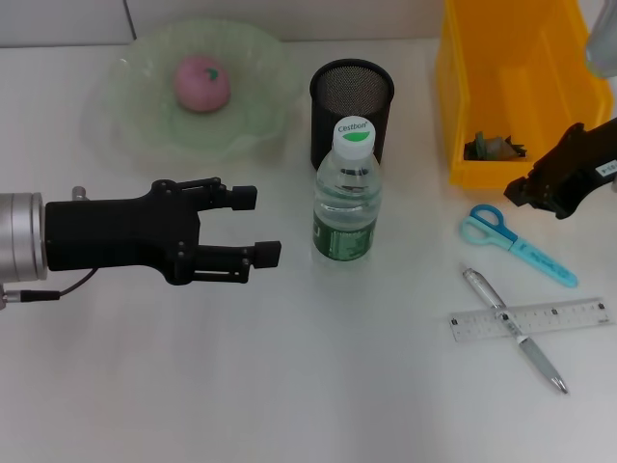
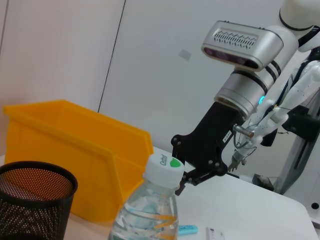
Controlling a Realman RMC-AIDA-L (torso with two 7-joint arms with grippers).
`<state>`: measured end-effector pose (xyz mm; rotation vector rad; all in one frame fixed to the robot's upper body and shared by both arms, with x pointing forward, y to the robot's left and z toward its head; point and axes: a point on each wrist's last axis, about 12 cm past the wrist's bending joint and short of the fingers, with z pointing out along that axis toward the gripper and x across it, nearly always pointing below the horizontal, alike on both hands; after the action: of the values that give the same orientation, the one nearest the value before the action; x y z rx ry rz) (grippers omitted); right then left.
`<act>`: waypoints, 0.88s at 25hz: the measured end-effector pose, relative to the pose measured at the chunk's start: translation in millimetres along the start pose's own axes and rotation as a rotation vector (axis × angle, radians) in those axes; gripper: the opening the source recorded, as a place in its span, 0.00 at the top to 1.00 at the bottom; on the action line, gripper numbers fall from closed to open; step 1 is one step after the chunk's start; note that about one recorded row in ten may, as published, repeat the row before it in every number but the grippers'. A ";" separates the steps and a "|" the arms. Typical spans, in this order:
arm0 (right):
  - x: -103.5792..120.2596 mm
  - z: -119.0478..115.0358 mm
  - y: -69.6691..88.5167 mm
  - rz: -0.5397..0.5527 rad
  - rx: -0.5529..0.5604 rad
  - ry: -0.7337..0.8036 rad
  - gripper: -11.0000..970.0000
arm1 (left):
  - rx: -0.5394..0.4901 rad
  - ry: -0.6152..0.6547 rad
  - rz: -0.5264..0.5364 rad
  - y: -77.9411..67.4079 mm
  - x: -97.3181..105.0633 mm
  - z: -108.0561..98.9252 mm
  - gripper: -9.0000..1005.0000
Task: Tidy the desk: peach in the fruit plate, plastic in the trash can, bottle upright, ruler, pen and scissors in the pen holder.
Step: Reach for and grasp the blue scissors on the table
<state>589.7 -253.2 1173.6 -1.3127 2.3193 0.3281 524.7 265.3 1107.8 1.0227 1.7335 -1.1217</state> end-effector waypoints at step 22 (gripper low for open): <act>11.7 1.6 1.6 0.056 0.005 0.086 0.53 | 0.017 -0.002 0.004 -0.2 -4.1 2.0 0.14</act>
<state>583.6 -260.4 1166.4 -1.2851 2.4297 0.2895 526.3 262.6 1111.1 1.0343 1.7223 -1.1360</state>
